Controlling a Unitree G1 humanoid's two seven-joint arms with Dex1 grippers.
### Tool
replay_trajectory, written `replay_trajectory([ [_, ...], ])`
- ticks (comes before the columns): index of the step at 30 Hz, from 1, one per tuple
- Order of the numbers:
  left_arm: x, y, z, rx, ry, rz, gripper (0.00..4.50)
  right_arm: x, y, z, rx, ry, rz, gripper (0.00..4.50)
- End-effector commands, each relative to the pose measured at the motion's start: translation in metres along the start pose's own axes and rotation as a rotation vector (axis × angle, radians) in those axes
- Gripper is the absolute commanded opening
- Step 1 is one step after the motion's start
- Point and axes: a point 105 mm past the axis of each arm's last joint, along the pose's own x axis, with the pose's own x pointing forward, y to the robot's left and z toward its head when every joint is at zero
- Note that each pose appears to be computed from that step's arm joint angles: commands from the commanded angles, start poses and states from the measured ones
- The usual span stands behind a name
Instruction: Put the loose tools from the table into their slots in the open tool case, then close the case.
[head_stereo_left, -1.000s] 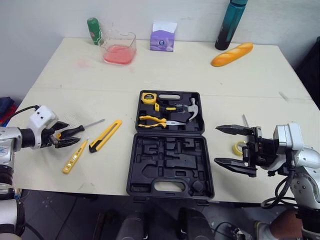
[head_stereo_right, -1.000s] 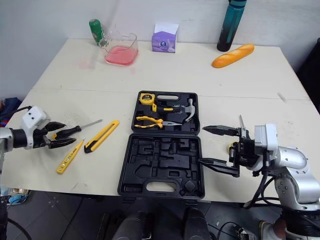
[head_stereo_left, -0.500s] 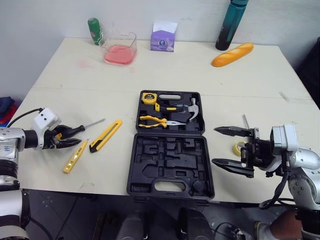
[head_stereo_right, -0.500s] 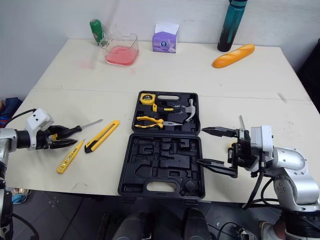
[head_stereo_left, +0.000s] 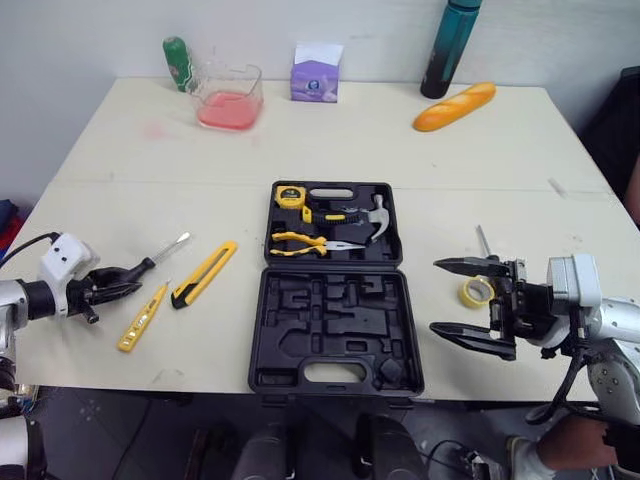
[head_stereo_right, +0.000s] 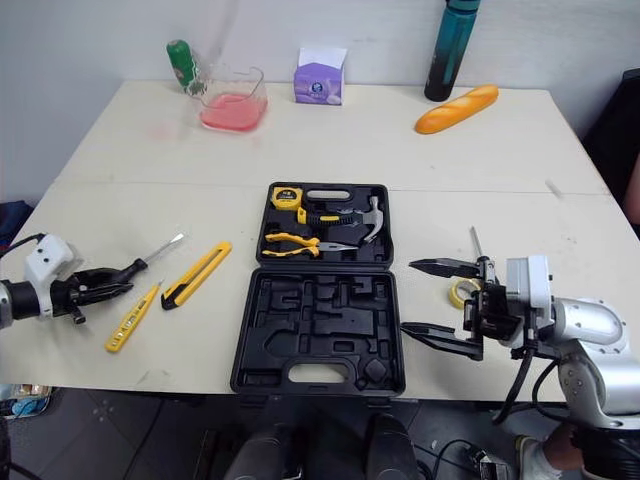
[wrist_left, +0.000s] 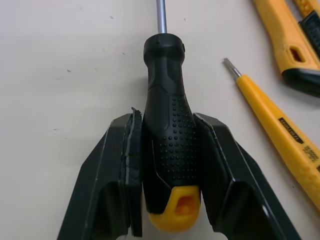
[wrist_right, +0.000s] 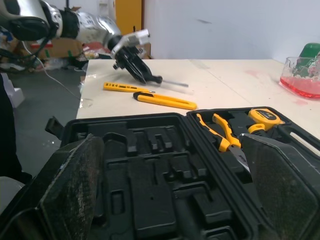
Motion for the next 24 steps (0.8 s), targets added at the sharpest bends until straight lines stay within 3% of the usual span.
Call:
replay_trajectory([
  [1, -0.014, 0.006, 0.045, 0.122, -0.091, 0.029, 1.06, -0.007, -0.008, 0.015, -0.072, 0.015, -0.047, 4.50],
  [6, -0.005, -0.019, 0.089, 0.231, -0.175, -0.066, 1.06, -0.023, -0.014, 0.013, -0.083, 0.067, -0.120, 4.50],
  [15, 0.022, -0.069, 0.138, 0.358, -0.205, -0.283, 1.06, -0.050, -0.020, 0.002, -0.095, 0.132, -0.171, 4.50],
  [24, 0.057, -0.129, 0.155, 0.443, -0.117, -0.482, 1.06, -0.063, -0.011, -0.005, -0.036, 0.172, -0.173, 4.50],
])
